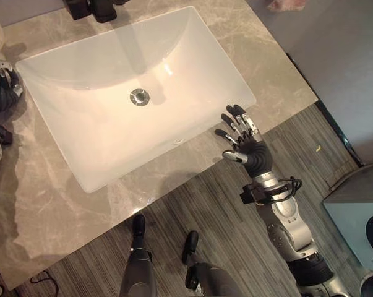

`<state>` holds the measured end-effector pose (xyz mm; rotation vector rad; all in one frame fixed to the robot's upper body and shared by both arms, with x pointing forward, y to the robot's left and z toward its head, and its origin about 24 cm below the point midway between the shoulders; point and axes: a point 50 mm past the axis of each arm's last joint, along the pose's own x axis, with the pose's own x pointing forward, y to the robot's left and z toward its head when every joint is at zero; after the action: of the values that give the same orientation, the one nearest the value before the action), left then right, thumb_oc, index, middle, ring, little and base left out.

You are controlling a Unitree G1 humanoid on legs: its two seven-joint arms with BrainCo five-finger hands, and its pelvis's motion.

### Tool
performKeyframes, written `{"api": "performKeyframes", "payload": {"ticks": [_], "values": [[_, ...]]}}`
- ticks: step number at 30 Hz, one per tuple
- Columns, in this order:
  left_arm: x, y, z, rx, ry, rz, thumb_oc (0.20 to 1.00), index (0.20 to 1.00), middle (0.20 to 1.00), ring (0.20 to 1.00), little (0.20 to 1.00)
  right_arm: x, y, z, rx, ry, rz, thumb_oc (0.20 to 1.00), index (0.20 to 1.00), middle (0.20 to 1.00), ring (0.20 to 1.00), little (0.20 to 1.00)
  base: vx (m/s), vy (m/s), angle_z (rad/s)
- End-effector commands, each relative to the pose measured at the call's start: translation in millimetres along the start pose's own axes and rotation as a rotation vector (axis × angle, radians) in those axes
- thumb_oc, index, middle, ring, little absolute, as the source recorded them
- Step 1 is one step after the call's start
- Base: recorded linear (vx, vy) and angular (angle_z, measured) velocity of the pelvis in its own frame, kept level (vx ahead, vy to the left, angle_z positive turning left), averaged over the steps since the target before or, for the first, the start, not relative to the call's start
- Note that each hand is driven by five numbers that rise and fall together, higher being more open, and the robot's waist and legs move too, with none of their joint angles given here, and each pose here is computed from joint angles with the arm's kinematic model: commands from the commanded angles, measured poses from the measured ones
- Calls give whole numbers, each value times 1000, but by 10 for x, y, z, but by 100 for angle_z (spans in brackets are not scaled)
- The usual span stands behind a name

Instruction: Put brush and paste in cup on sink, flatten towel.

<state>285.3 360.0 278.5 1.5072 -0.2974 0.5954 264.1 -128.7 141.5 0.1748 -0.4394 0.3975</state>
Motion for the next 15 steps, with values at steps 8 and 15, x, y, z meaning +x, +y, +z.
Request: {"api": "performKeyframes", "payload": {"ticks": [8, 15], "values": [[128, 466, -188, 73, 58, 145, 200, 200, 200, 200, 200, -264, -49, -442, 54, 224, -78, 1000, 1000, 1000, 1000, 1000, 1, 2, 1], [139, 539, -194, 91, 55, 159, 200, 200, 200, 200, 200, -288, -59, -460, 49, 237, -76, 1000, 1000, 1000, 1000, 1000, 0, 0, 0]]}}
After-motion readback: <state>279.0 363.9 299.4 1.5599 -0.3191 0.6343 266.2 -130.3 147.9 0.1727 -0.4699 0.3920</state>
